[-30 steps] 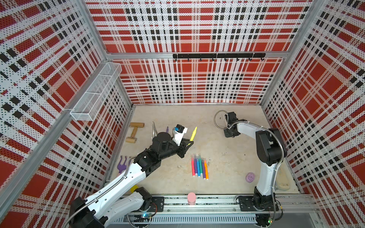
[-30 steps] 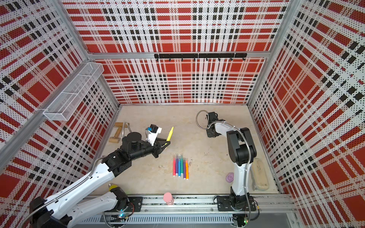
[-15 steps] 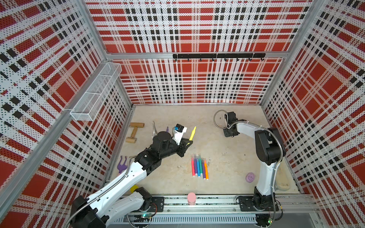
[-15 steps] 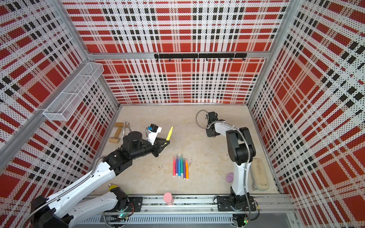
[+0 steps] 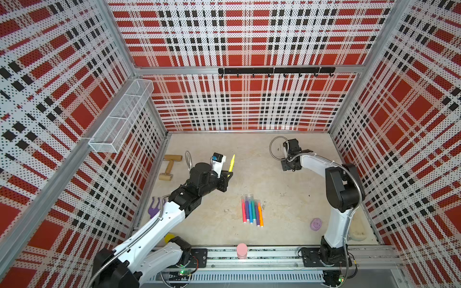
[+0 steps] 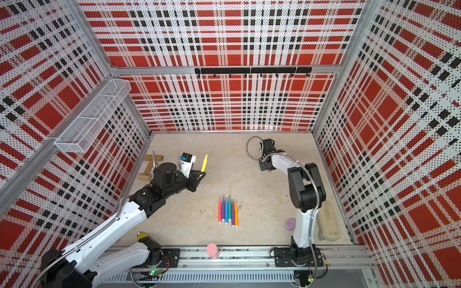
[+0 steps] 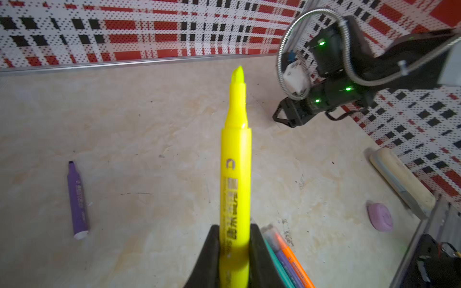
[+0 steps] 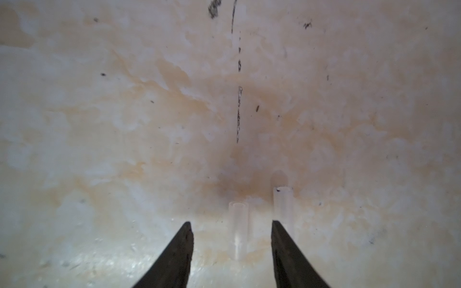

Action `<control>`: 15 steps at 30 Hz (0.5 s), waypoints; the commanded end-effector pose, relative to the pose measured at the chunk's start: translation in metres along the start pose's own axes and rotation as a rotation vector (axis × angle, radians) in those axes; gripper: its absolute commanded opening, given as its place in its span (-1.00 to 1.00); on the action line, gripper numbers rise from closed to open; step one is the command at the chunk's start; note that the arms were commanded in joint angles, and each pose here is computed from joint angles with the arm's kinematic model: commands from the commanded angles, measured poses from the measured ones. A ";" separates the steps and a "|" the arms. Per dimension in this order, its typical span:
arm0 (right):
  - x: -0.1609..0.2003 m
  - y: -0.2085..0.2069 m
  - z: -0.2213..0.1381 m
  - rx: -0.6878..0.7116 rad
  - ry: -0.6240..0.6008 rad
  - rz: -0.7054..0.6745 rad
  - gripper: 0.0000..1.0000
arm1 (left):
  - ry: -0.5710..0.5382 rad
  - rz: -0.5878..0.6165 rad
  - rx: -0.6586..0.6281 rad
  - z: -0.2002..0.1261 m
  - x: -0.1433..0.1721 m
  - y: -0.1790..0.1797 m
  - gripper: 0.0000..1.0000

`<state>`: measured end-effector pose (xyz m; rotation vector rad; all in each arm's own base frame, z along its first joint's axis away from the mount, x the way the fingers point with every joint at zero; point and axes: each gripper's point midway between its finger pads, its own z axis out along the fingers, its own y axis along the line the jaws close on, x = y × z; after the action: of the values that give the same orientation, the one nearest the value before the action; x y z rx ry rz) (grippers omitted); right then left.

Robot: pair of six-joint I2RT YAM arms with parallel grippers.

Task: Remove pen caps from pens
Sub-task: Place the pen cap at the top-right of the table, then place the pen at the top-center of the table.

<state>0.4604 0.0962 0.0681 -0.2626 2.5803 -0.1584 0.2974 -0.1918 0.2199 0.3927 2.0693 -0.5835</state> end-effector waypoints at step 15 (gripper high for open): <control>-0.014 0.061 -0.122 -0.268 -0.367 0.100 0.38 | 0.354 -0.244 -0.277 0.104 0.049 0.123 -1.00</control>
<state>0.4063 0.1540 0.1611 -0.2798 2.2942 0.1396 0.3896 -0.1459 0.0957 0.1137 2.5102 -0.4190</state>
